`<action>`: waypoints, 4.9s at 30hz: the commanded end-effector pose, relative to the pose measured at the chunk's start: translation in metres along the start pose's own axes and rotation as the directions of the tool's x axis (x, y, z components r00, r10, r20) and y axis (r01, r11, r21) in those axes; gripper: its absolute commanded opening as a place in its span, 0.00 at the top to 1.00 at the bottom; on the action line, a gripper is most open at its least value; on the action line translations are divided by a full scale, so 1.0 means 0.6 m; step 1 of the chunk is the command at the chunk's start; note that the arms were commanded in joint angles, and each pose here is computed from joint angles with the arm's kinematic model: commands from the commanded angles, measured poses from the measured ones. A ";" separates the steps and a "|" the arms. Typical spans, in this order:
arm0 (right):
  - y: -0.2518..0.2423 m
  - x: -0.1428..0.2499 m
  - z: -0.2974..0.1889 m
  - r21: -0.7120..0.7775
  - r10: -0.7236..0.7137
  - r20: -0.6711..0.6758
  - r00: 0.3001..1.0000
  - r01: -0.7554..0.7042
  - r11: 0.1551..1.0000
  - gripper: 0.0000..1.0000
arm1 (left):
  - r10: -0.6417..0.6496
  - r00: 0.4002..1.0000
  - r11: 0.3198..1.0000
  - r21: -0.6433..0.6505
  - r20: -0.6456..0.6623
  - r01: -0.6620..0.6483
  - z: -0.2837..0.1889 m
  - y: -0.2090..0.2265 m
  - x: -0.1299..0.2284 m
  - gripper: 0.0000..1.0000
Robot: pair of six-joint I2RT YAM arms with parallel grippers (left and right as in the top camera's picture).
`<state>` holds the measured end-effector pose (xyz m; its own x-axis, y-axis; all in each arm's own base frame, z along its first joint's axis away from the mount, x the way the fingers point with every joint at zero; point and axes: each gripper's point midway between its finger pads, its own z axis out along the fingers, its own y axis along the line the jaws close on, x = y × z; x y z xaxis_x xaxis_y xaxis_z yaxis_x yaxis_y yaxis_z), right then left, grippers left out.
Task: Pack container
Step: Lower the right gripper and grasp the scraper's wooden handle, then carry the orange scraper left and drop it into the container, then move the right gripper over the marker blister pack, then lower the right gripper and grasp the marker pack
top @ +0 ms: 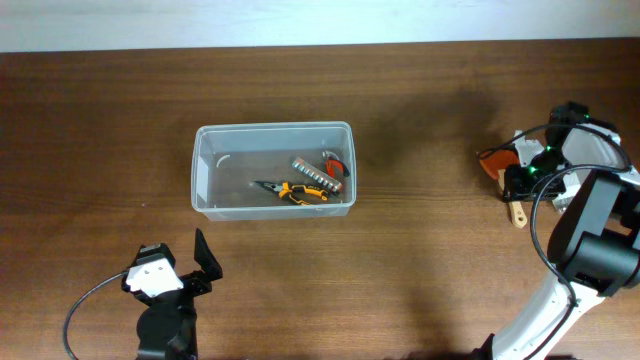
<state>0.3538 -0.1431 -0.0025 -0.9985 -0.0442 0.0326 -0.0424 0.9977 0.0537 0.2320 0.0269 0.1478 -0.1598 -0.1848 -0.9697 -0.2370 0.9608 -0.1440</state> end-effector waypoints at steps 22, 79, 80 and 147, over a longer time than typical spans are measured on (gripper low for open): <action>0.030 -0.110 -0.138 0.115 -0.115 0.100 0.988 0.103 0.988 0.89 | 0.010 1.000 1.000 0.000 0.000 -0.010 0.000 0.000 0.002 0.01; 0.718 -0.067 -0.167 0.139 -0.911 0.178 0.373 0.907 0.398 0.48 | 0.010 1.000 1.000 0.000 0.000 -0.010 0.000 0.000 0.002 0.01; 0.709 -0.078 -0.183 0.176 -0.902 0.174 0.396 0.888 0.424 0.48 | 0.010 1.000 1.000 0.000 0.000 -0.010 0.000 0.000 0.002 0.01; -0.144 -0.012 -0.012 -0.084 -0.080 -0.164 0.983 0.067 0.994 0.08 | 0.010 1.000 1.000 0.000 0.000 -0.010 0.000 0.000 0.002 0.01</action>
<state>0.3726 -0.2365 0.0134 -0.9802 -0.1229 0.1553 -0.1058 0.9879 0.1135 0.2320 0.0269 0.1477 -0.1602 -0.1847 -0.9697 -0.2371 0.9608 -0.1439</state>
